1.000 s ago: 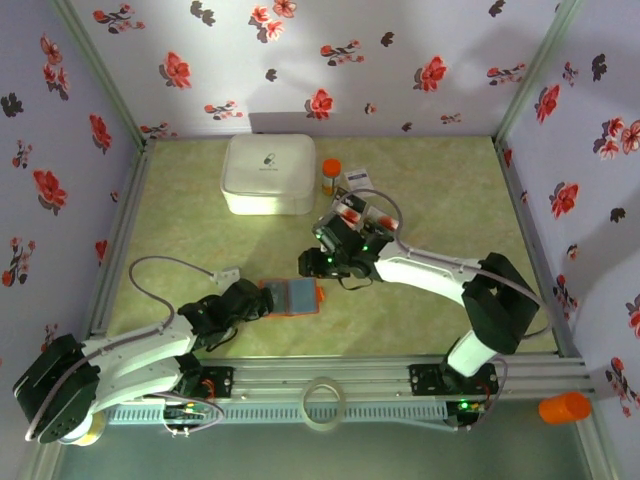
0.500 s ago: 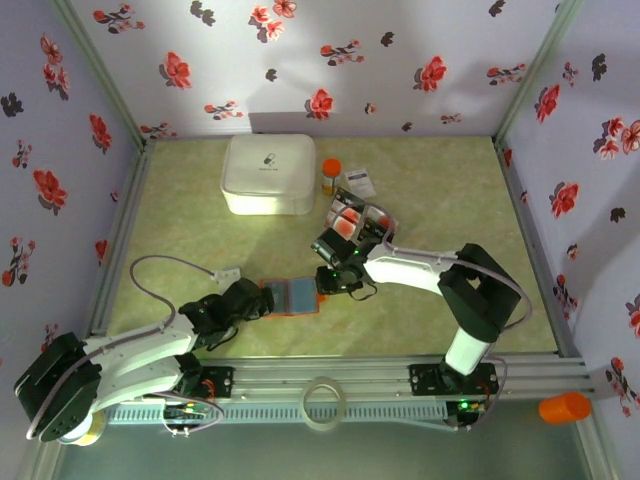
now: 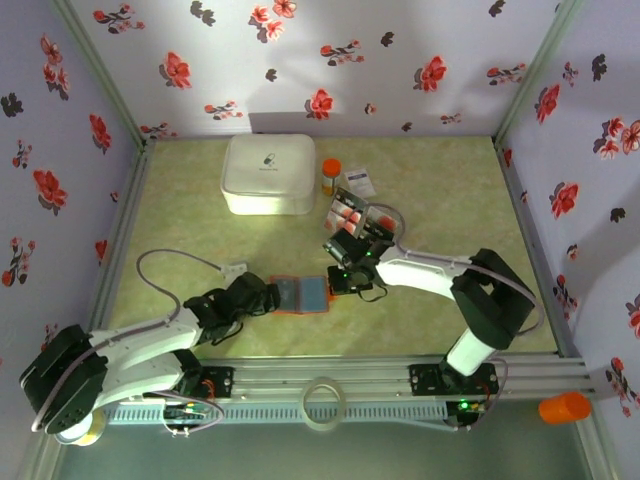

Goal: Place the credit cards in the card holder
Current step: Move the card holder to the bottom-center of the table, then pick up the credit card from the storage box.

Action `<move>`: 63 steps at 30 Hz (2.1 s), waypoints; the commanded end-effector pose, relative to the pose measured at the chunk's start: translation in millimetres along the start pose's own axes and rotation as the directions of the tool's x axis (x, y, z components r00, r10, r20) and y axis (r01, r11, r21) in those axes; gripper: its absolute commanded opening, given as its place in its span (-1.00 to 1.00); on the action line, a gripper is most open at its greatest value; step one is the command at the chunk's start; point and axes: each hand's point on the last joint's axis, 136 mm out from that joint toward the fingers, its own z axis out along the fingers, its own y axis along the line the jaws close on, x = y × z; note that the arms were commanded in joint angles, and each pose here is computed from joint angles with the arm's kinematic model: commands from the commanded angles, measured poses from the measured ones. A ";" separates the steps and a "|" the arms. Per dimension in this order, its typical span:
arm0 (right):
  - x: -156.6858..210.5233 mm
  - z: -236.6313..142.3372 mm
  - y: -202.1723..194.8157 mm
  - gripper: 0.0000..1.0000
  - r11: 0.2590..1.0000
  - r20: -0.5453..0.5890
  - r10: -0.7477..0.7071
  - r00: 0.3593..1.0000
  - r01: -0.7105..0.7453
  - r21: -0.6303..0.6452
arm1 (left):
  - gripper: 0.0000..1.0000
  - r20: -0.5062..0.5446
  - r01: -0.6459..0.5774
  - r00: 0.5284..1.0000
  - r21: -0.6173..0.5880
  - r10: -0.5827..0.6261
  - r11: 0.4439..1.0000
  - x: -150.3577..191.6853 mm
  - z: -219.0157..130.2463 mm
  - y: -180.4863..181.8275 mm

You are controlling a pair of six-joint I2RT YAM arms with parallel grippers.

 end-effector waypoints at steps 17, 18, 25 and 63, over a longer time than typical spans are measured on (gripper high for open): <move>11.5 -21.7 -21.4 -1.00 0.995 0.054 0.099 0.994 -0.098 -0.012 | 0.99 0.016 -0.071 0.997 0.138 0.069 0.988 -34.2 -9.8 -63.4; 11.4 -21.1 -21.2 -1.00 0.995 0.055 0.104 0.993 -0.103 -0.017 | 0.99 0.007 -0.084 0.996 0.137 0.084 0.987 -32.0 -8.2 -65.9; 9.8 -22.6 -20.6 -1.00 0.994 0.064 0.107 0.992 -0.106 -0.019 | 0.99 -0.044 -0.161 0.985 0.070 0.164 0.984 -12.4 4.7 -62.1; -96.1 -150.9 -74.9 0.99 0.890 0.314 -0.304 0.899 0.151 0.431 | 0.99 -0.079 -0.185 0.980 -0.021 0.183 0.983 4.5 16.0 -40.0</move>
